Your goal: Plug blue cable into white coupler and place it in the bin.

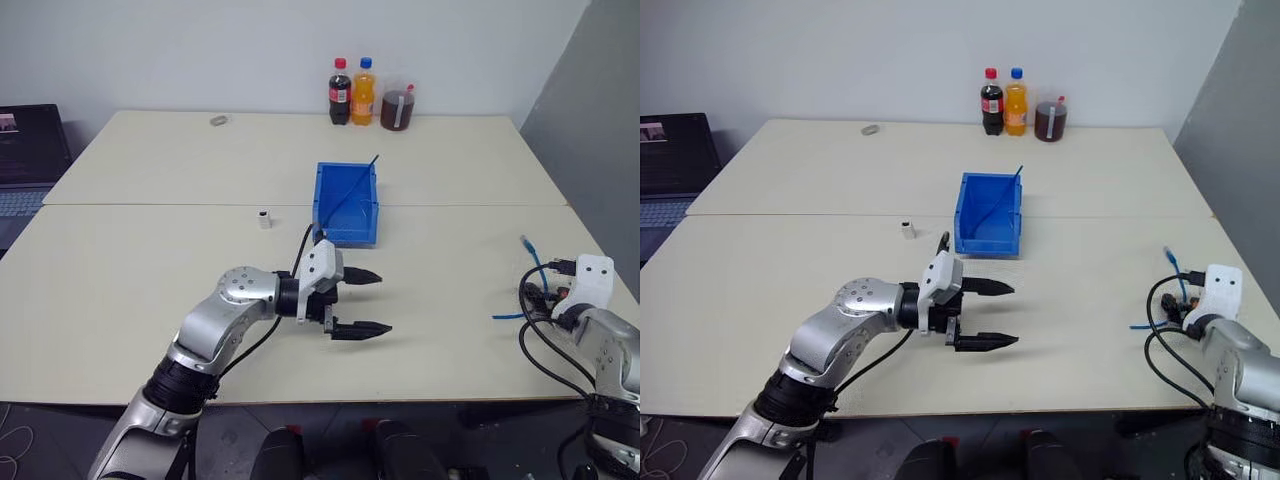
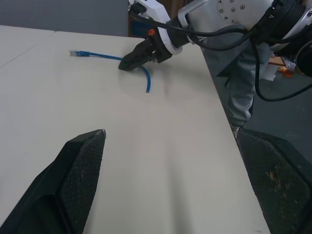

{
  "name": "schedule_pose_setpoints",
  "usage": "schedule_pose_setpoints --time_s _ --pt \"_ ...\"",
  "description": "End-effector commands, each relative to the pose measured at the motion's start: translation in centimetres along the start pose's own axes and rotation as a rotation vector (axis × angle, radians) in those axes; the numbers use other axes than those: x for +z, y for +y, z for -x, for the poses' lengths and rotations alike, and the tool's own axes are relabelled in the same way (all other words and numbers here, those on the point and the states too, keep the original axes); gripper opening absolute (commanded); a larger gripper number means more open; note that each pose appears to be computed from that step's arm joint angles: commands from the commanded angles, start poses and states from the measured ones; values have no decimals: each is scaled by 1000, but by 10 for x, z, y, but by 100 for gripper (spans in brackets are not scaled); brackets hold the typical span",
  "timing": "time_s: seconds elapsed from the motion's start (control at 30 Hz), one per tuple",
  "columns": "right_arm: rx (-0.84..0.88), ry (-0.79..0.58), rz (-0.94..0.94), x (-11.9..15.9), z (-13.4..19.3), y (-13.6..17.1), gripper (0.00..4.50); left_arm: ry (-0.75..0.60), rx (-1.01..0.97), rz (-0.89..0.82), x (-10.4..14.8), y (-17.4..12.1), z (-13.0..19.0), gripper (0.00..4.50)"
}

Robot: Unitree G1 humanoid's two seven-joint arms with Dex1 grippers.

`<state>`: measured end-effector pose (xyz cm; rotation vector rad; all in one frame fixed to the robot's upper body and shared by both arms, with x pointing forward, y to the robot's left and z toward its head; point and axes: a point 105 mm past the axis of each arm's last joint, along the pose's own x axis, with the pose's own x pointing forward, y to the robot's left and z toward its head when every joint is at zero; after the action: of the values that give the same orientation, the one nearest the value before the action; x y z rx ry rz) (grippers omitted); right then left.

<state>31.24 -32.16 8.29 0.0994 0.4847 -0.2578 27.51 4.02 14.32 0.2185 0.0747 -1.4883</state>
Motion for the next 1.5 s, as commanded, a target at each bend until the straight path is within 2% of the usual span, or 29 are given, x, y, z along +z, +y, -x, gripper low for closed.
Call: schedule_pose_setpoints --time_s 0.03,0.23,0.33,0.5,0.57,0.63,0.73,0.83,0.9,1.0,1.23,1.4,1.5 --pt "-38 44 -60 -7 -3 -11 200 -8 36 -43 6 7 5 450" --pt "-53 43 -48 -9 -2 -18 69 2 53 -35 3 9 10 450" --pt "13 21 26 -3 1 -16 3 23 45 -18 -5 3 13 450" --pt "160 -7 125 8 8 -4 3 47 82 -12 -14 1 21 450" --pt "275 -40 261 17 16 11 3 51 129 -3 -15 5 26 450" --pt "474 -66 438 23 34 41 3 79 167 16 -22 5 40 450" --pt "702 -43 679 15 60 73 3 165 151 67 -41 -12 62 450" --pt "807 -39 807 8 69 88 3 212 137 120 -53 -25 77 450" --pt "863 -62 838 9 72 102 3 235 153 145 -60 -30 87 450" --pt "1008 -145 862 8 75 157 3 264 269 189 -74 -28 114 450" --pt "1197 -205 933 -15 73 236 3 275 469 253 -81 -18 161 450" --pt "1261 -271 1065 -19 66 273 3 298 521 270 -84 -15 181 450" --pt "1282 -294 1097 -18 64 284 3 309 528 270 -86 -15 184 450"
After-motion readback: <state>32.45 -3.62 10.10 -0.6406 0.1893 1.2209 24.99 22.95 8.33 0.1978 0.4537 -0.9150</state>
